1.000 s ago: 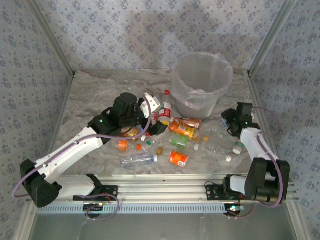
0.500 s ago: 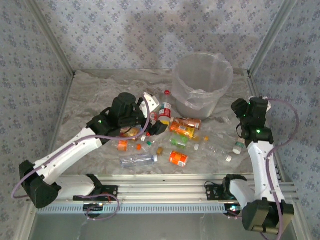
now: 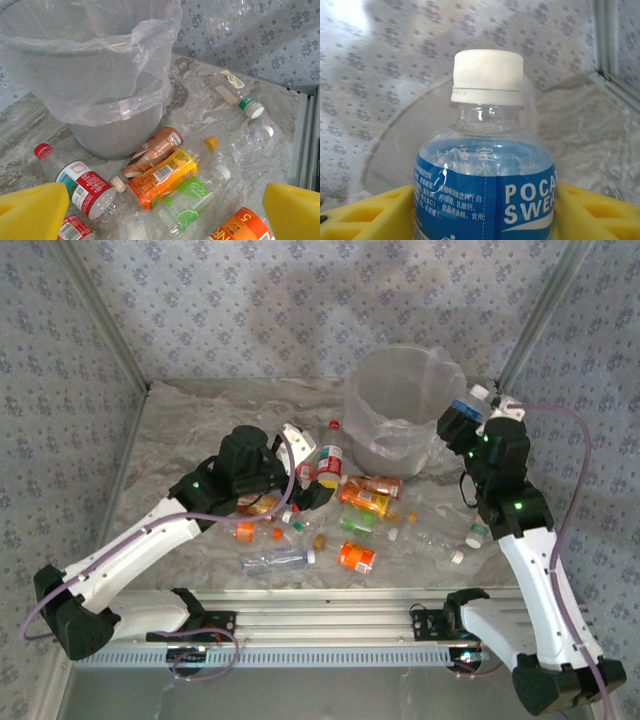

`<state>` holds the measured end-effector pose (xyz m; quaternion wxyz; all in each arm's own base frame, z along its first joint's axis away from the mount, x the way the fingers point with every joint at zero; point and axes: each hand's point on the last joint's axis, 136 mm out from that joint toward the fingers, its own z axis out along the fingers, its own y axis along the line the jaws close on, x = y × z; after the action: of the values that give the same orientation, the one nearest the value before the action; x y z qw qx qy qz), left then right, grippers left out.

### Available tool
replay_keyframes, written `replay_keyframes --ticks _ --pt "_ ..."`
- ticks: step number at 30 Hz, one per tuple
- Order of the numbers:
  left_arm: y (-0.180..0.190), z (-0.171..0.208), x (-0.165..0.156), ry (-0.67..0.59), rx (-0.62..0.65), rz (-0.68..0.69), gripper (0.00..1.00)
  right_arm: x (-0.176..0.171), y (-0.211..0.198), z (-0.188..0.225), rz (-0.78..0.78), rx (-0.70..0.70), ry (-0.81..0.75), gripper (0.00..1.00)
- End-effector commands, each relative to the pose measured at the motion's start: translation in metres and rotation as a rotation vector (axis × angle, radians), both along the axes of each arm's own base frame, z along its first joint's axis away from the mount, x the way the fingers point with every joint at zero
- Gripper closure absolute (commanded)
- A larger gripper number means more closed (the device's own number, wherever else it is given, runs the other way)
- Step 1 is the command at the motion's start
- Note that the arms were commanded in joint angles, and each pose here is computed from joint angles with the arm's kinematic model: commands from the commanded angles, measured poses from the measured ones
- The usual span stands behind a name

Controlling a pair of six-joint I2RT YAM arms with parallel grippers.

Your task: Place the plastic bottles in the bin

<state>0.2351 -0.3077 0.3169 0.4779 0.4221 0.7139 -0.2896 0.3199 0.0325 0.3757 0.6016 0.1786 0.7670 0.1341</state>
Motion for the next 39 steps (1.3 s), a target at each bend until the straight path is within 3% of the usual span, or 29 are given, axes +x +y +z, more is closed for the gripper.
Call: replay_keyframes --ticks 1,8,16,26,39 --pt "-0.002 0.016 -0.008 -0.026 -0.045 -0.028 0.0 0.003 0.002 0.053 -0.022 -0.1 -0.121 0.34" --pt "-0.001 0.016 -0.009 -0.03 -0.043 -0.028 0.0 0.034 0.02 0.075 -0.006 -0.175 -0.126 0.33" --pt "0.002 0.018 -0.007 -0.044 -0.041 -0.012 0.0 0.086 0.056 0.066 0.134 -0.288 -0.028 0.33" --pt "0.001 0.014 -0.005 -0.046 -0.033 -0.007 0.0 0.123 0.084 -0.001 0.307 -0.337 0.218 0.33" --pt "0.001 0.011 -0.003 -0.055 -0.024 -0.004 0.01 0.15 0.079 -0.067 0.327 -0.32 0.488 0.34"
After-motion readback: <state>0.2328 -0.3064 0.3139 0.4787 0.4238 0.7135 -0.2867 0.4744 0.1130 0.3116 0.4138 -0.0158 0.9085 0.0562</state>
